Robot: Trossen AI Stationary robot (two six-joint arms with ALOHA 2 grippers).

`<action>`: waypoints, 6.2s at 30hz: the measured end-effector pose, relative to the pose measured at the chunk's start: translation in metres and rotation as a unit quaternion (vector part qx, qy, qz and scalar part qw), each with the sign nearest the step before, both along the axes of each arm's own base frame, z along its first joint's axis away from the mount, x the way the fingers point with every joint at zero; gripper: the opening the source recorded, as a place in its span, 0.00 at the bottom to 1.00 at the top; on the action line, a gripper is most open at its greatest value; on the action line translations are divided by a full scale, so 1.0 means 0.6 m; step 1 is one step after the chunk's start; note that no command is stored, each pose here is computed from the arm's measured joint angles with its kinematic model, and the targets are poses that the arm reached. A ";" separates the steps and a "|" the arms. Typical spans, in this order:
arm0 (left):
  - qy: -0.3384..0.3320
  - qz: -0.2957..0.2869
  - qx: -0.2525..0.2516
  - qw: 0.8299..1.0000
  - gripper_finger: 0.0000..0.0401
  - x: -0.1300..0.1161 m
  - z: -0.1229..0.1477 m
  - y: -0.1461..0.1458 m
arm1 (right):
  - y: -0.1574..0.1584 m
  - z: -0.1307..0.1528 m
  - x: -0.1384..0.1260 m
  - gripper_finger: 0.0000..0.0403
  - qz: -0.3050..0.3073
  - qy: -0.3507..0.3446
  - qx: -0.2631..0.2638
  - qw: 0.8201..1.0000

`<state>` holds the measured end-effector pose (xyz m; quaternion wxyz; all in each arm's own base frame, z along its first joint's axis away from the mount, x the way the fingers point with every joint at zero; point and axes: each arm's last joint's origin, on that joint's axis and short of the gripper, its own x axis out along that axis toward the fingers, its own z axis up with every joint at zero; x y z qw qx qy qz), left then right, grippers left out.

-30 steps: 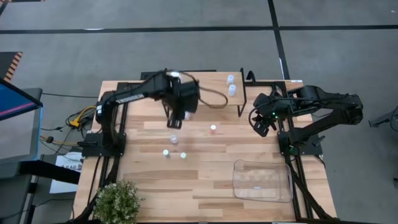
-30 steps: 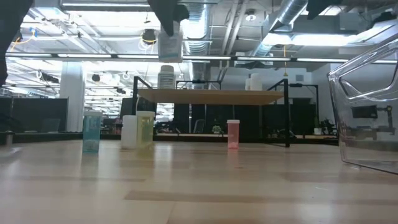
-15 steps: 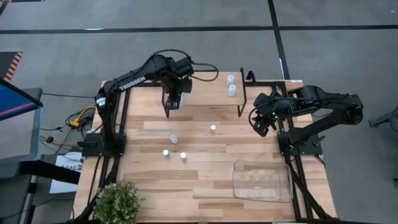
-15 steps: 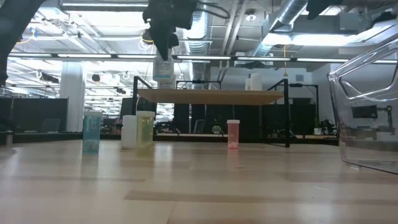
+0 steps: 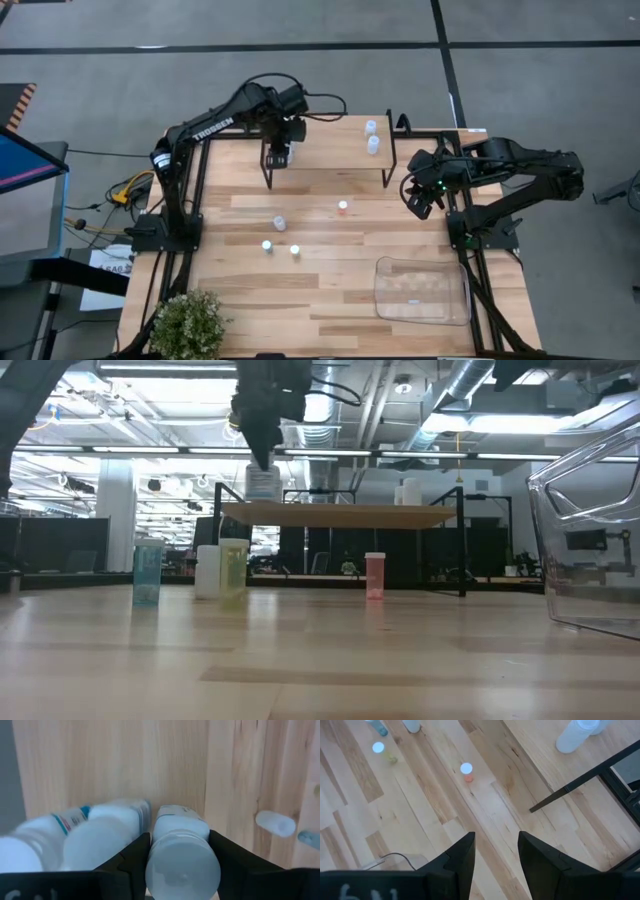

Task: Pick and place medicine bottles onto shelf by color
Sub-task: Put the white pill bottle on the shelf aligned with the other white pill bottles, then put the transparent pill bottle on the shelf

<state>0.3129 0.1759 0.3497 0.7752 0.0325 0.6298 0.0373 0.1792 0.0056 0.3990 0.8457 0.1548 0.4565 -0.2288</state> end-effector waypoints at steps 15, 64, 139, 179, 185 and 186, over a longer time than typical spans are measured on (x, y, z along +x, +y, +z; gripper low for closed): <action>-0.021 0.015 0.011 1.000 0.49 0.003 0.002 0.011 | 0.000 0.000 0.000 0.42 -0.004 -0.001 0.002 1.000; -0.130 0.047 -0.034 0.990 0.55 -0.037 0.153 -0.266 | 0.000 0.000 0.000 0.42 -0.022 -0.007 0.013 1.000; -0.070 0.108 0.026 0.991 0.60 -0.075 -0.269 -0.321 | 0.001 0.010 0.015 0.43 -0.021 -0.062 0.018 0.998; -0.066 0.107 0.000 0.992 0.27 -0.053 -0.290 -0.297 | 0.001 0.008 0.013 0.43 -0.021 -0.056 0.017 0.998; -0.084 0.106 -0.042 0.990 0.26 -0.031 -0.246 -0.301 | 0.001 0.008 0.013 0.43 -0.021 -0.056 0.017 0.998; -0.086 0.106 -0.043 0.990 0.27 -0.027 -0.234 -0.301 | 0.001 0.008 0.013 0.43 -0.021 -0.056 0.017 0.998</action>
